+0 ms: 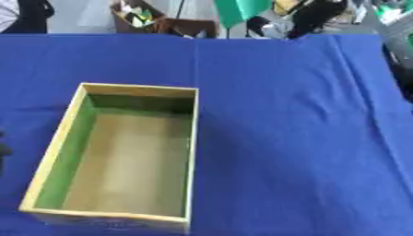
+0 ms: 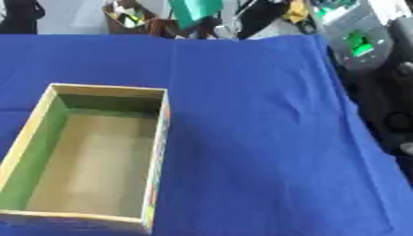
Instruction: Pick up objects on the table and place them in the box.
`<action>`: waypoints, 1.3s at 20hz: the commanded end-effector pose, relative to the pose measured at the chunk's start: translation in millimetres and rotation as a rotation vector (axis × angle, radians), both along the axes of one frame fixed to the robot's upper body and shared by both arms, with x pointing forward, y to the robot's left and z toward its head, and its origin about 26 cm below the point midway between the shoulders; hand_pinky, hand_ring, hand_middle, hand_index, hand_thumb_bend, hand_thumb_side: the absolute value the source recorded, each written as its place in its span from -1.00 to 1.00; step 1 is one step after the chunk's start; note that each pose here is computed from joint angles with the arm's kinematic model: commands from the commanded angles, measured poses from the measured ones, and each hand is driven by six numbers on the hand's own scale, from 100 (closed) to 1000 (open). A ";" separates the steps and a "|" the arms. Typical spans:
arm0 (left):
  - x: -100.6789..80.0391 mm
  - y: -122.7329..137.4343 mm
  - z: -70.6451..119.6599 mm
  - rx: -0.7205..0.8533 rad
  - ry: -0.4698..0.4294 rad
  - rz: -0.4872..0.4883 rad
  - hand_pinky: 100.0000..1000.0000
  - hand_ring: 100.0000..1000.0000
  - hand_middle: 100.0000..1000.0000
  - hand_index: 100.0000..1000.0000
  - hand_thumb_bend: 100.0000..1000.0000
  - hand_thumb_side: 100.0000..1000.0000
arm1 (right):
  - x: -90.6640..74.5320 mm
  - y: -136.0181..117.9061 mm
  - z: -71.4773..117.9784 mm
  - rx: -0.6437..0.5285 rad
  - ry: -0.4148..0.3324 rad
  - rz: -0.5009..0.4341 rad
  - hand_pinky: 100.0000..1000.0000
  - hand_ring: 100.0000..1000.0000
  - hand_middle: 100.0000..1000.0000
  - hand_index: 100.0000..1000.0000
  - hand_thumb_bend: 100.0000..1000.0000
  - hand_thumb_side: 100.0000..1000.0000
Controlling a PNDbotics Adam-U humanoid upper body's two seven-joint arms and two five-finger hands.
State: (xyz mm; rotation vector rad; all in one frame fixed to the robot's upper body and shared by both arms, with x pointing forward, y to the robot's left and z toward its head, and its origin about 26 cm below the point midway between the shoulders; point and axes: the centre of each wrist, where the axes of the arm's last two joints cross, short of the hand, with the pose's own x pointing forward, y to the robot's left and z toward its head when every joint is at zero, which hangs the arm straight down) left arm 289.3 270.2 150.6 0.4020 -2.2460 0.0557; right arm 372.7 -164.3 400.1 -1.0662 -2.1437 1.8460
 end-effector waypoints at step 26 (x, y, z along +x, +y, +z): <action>0.1 -9.2 6.7 0.036 0.005 -0.088 -1.00 -0.38 -0.20 -0.13 -1.00 0.80 | 19.7 138.9 -116.0 -0.397 0.178 0.120 0.24 0.13 -0.51 -0.82 -1.00 -0.70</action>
